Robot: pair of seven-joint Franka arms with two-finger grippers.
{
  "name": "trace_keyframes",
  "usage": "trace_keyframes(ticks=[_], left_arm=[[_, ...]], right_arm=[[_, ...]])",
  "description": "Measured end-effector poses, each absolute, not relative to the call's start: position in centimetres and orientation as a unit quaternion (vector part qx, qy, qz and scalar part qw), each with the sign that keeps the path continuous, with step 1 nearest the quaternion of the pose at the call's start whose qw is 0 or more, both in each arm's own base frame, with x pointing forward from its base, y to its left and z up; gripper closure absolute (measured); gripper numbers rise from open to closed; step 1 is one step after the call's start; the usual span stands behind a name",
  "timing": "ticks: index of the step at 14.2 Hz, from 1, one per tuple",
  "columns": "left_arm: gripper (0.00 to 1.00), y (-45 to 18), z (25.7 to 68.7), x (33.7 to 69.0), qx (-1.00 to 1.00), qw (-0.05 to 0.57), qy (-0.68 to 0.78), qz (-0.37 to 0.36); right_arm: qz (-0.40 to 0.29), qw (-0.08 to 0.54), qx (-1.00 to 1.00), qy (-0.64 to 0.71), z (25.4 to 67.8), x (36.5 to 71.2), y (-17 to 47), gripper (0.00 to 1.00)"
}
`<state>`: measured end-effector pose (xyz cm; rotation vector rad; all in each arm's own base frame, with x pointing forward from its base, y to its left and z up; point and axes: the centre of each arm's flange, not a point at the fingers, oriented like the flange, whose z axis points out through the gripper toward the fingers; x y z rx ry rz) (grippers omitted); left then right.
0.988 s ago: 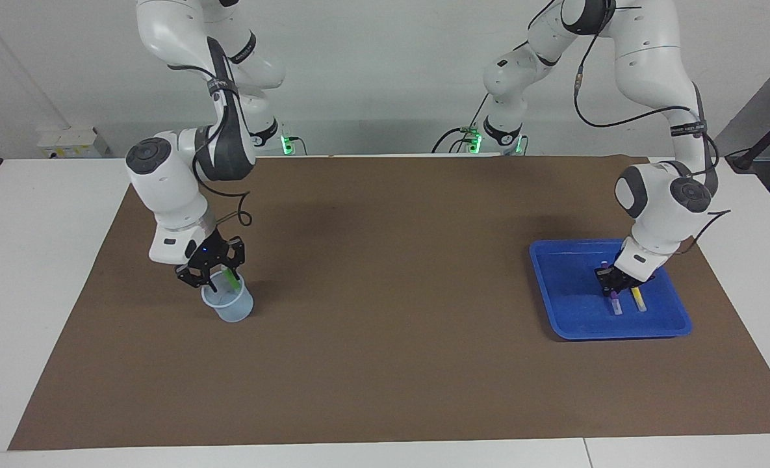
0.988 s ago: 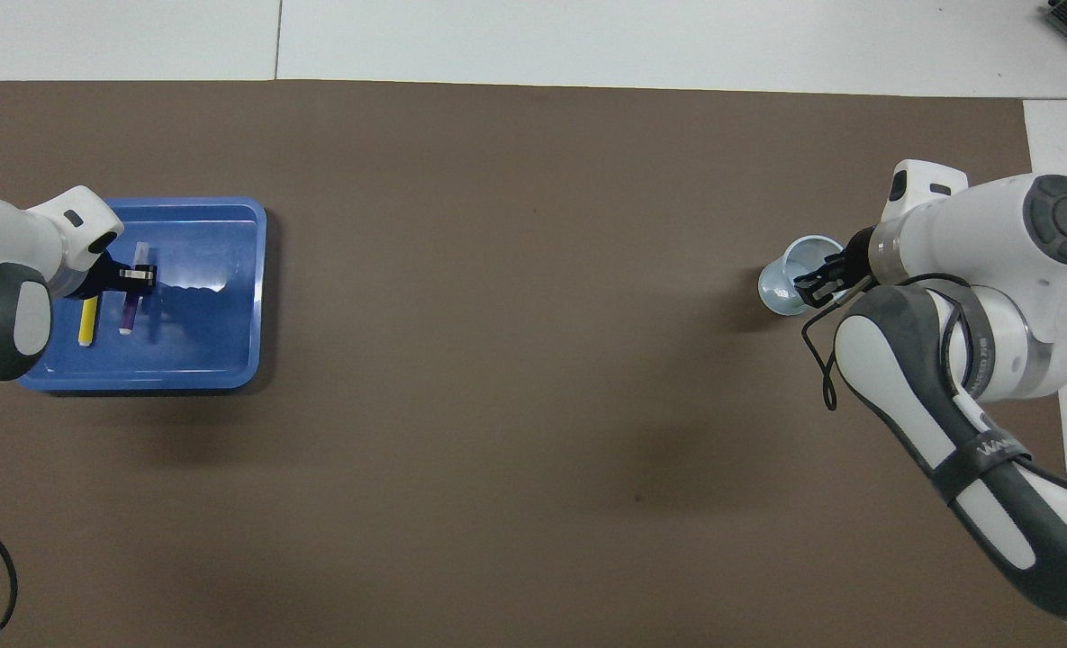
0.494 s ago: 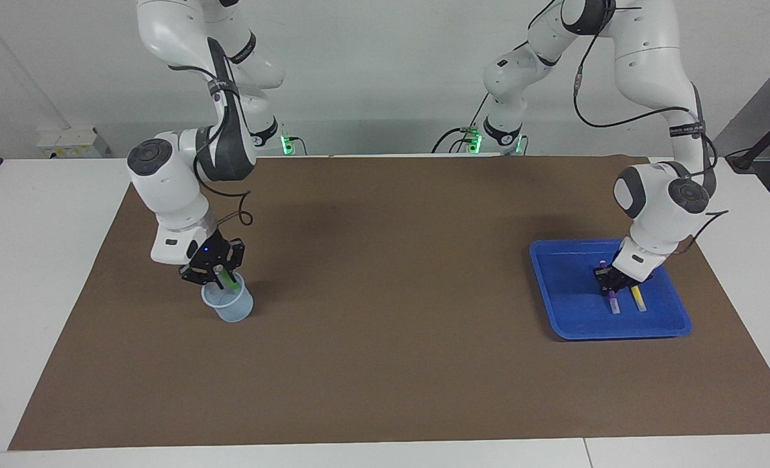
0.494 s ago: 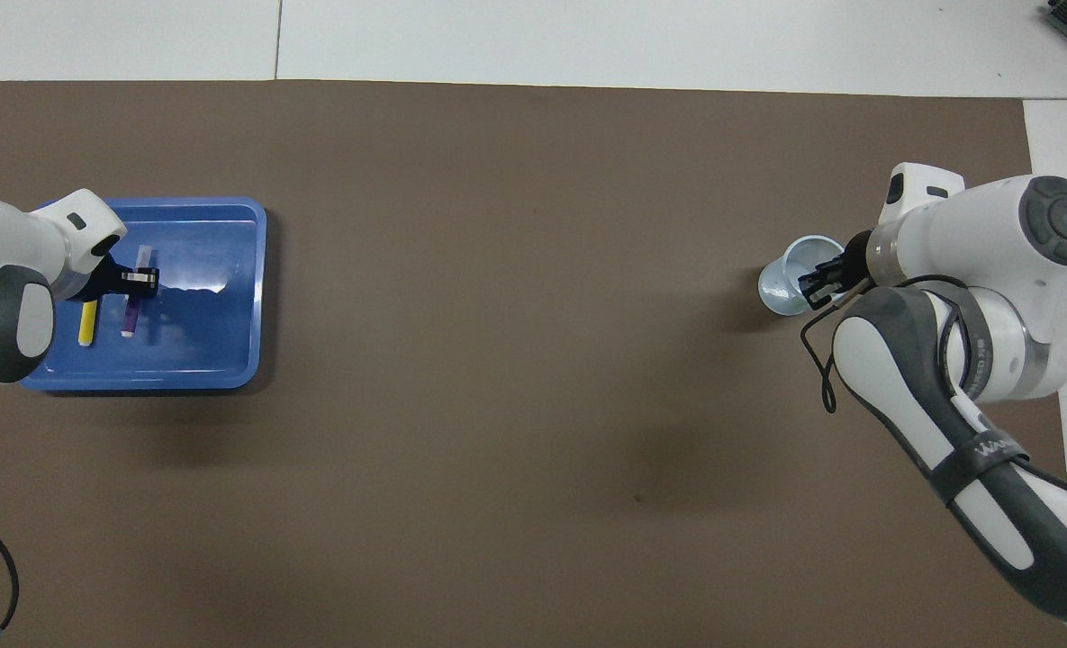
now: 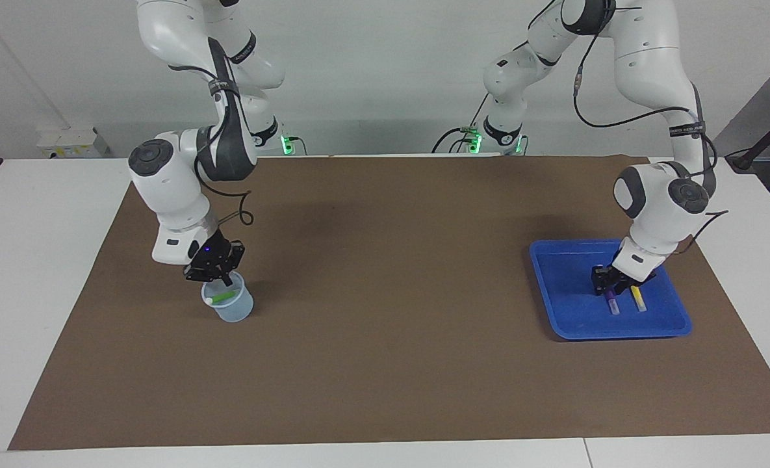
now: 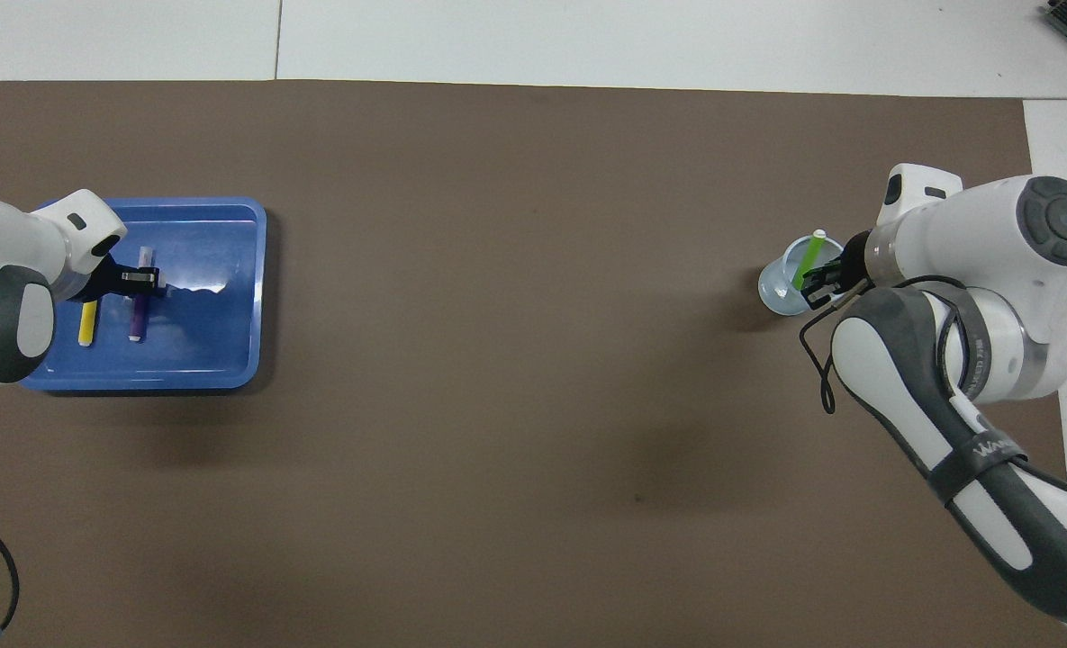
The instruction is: Right arm passes pens to left for tray arrangement
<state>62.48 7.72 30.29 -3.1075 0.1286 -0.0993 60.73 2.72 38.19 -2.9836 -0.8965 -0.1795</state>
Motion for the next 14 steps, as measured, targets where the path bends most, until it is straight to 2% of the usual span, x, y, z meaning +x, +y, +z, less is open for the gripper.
trace_keyframes(ticks=[1, 4, 5, 7, 8, 11, 14], left_arm=[[0.50, 7.7, 30.3, 62.5, -0.999, 0.015, 0.041, -0.032], [0.50, 7.7, 30.3, 62.5, -0.999, 0.015, 0.041, -0.032], [0.48, 7.7, 30.3, 62.5, -0.999, 0.015, 0.041, -0.032], [0.45, 7.7, 30.3, 62.5, -0.999, 0.015, 0.041, -0.032], [0.40, 7.7, 30.3, 62.5, -0.999, 0.015, 0.041, -0.032], [0.03, 7.5, 31.0, 62.5, -0.998, 0.017, 0.043, -0.033], [0.00, 6.9, 32.8, 62.7, -0.997, 0.024, 0.049, -0.047]], right_arm=[[-0.058, 0.010, -0.956, -0.287, 38.2, 60.7, 2.7, 0.89], [-0.068, 0.008, -0.955, -0.288, 38.7, 61.1, 2.8, 0.57], [-0.075, 0.007, -0.954, -0.289, 39.0, 61.3, 3.0, 0.42], [-0.091, 0.004, -0.951, -0.294, 39.9, 61.7, 3.8, 0.24], [-0.101, 0.002, -0.950, -0.295, 40.2, 62.0, 4.0, 0.24], [-0.106, 0.003, -0.951, -0.291, 39.2, 62.7, 3.5, 0.26], [-0.102, 0.002, -0.952, -0.289, 37.8, 63.1, 2.8, 0.27]])
